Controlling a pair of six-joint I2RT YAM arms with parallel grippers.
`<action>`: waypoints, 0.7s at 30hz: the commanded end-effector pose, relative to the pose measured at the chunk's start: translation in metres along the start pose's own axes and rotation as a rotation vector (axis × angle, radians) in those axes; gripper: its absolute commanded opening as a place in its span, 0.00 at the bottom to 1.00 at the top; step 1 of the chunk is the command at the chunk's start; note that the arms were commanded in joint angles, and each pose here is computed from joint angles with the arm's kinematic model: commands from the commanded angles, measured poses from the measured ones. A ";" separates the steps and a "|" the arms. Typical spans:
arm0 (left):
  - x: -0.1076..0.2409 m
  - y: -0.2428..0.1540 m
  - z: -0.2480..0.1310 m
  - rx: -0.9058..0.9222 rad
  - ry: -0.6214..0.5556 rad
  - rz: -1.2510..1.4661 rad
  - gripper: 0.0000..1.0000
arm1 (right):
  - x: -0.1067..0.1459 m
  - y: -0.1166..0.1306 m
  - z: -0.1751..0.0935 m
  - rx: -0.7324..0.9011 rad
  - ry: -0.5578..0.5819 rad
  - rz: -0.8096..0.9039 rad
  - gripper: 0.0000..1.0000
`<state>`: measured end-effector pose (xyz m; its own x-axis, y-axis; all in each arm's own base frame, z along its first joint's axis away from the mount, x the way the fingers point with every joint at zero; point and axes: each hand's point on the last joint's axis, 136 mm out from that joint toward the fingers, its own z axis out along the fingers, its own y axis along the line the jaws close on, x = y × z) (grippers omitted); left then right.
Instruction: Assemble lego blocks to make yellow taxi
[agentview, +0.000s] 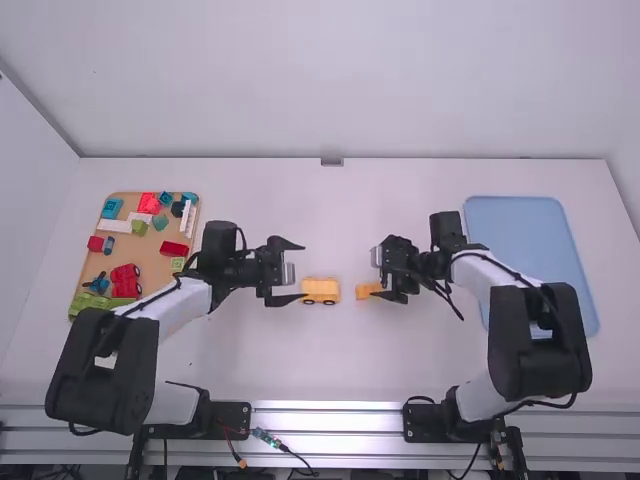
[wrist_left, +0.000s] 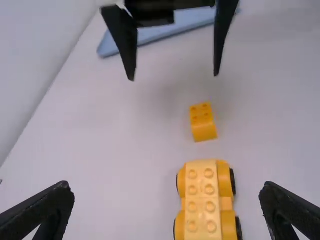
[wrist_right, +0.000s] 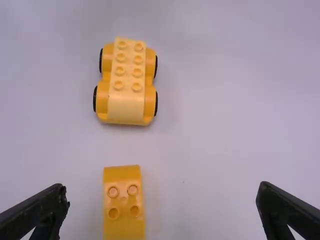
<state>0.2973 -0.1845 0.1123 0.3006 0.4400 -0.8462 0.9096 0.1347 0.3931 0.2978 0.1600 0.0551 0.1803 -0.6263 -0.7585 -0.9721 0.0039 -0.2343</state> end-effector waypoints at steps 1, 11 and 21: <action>-0.003 0.000 0.002 0.015 -0.047 -0.162 0.99 | -0.012 0.010 0.001 -0.010 -0.075 -0.019 0.99; 0.009 -0.010 0.013 0.097 -0.030 -0.187 0.99 | -0.002 0.029 0.010 -0.012 -0.073 -0.046 0.99; 0.016 -0.014 0.024 0.156 -0.076 -0.199 0.99 | 0.021 0.023 0.023 0.084 -0.089 0.018 0.99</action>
<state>0.2944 -0.1946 0.0792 0.1058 0.3785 -0.9195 0.9828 0.1009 0.1547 0.2926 0.1633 0.0328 0.2656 -0.5702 -0.7774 -0.9316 0.0558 -0.3592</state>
